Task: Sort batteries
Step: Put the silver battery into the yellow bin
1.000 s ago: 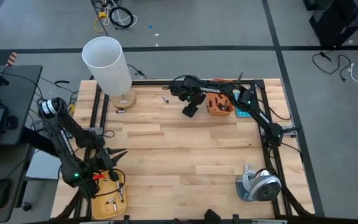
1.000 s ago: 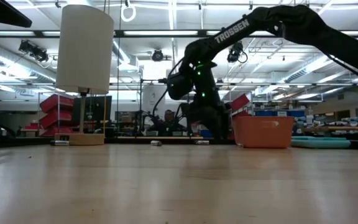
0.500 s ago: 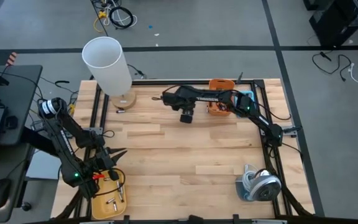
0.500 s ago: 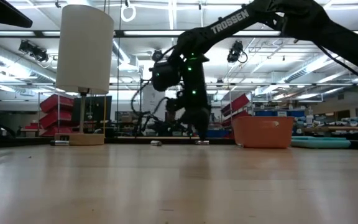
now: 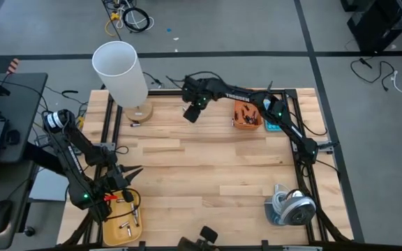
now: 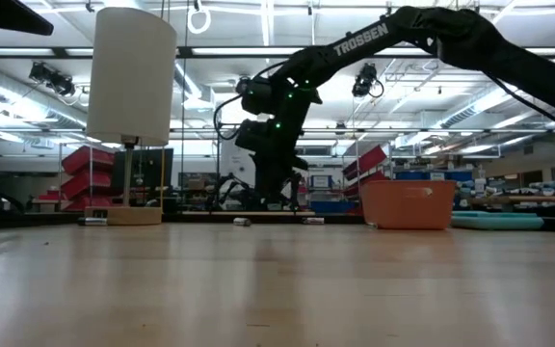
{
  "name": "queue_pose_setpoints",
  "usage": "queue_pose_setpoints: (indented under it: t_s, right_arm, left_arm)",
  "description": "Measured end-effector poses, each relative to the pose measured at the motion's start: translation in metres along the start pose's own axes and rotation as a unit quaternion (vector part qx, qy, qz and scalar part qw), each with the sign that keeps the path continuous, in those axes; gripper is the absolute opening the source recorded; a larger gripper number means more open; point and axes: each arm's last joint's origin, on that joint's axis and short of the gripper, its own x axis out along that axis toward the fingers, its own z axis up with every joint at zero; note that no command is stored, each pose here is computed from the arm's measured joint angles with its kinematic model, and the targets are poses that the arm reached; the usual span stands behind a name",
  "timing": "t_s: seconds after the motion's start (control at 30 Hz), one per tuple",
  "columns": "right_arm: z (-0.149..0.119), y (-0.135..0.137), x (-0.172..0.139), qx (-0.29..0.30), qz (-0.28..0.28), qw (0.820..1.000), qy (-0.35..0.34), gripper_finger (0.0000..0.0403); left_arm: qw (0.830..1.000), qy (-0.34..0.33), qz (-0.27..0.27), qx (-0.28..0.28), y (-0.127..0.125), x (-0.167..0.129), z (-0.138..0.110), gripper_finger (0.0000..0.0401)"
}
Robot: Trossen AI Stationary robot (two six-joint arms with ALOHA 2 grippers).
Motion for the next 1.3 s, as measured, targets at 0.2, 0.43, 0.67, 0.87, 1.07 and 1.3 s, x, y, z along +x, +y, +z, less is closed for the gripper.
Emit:
queue_pose_setpoints:
  t_s: [0.2, 0.43, 0.67, 0.87, 1.07, 1.3]
  right_arm:
    - [0.006, 0.0, 0.012, 0.013, 0.016, 0.999, -0.025, 0.0125]
    - [0.015, 0.001, 0.006, 0.03, 0.007, 0.997, -0.064, 0.0128]
    - [0.018, -0.006, 0.005, 0.003, 0.049, 0.996, -0.073, 0.0124]
    - [0.021, 0.006, -0.045, -0.072, 0.114, 0.985, -0.105, 0.0089]
    - [0.012, 0.029, -0.117, -0.157, 0.076, 0.976, -0.133, 0.0029]
    - [-0.006, 0.037, -0.19, -0.196, 0.073, 0.964, -0.167, 0.0007]
  left_arm:
    - [1.0, -0.018, 0.002, 0.001, 0.0, 0.0, 0.001, 0.0048]
    - [0.999, -0.028, 0.018, -0.003, 0.001, 0.006, 0.003, 0.0048]
    - [0.999, -0.012, 0.051, -0.013, 0.005, 0.019, 0.006, 0.0048]
    - [0.995, 0.003, 0.081, -0.052, 0.008, 0.031, 0.025, 0.0045]
    - [0.989, 0.06, 0.112, -0.081, 0.016, 0.047, 0.048, 0.0006]
    - [0.983, 0.156, 0.069, -0.062, 0.011, 0.076, 0.064, 0.0002]
